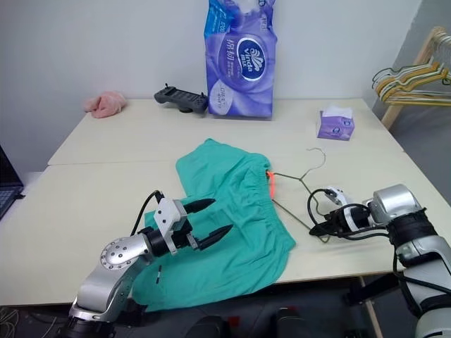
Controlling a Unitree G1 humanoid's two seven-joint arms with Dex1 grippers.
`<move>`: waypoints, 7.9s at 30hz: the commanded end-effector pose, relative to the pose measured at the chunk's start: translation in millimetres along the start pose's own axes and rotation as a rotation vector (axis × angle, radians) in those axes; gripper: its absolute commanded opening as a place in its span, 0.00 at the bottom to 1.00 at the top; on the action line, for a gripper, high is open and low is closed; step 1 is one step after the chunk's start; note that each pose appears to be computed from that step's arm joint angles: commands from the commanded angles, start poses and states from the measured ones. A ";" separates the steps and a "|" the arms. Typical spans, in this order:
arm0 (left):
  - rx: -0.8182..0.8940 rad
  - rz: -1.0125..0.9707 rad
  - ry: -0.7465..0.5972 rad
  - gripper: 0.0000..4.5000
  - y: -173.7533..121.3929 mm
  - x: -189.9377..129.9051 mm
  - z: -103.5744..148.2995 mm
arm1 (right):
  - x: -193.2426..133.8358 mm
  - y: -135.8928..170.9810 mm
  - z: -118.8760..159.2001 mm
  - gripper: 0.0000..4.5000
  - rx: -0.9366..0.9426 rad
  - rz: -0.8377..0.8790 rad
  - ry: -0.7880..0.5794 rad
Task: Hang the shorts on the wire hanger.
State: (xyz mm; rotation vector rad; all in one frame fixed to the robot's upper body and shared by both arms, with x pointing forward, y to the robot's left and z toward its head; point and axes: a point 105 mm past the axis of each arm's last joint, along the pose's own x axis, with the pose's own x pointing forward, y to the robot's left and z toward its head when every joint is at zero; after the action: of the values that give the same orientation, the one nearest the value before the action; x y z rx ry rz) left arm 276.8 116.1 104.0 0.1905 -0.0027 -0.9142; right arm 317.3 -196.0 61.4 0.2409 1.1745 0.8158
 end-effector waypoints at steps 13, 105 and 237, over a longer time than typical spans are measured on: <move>0.137 0.086 -0.027 0.99 50.1 -4.0 24.4 | -45.5 -22.6 66.6 0.00 0.013 -0.235 -0.325; 0.905 -0.056 0.647 0.00 177.8 78.1 99.7 | -110.5 189.0 135.1 0.86 -1.247 -0.606 -0.899; 0.558 -0.269 0.810 0.00 177.6 -26.0 15.8 | -51.5 93.8 74.4 0.01 -0.796 -0.181 -0.389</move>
State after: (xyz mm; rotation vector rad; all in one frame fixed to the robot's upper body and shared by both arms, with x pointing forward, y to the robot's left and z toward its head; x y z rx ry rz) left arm 402.0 191.5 154.6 1.0821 0.3788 -1.1781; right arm 329.4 -112.9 161.5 -0.3343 0.4632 1.0904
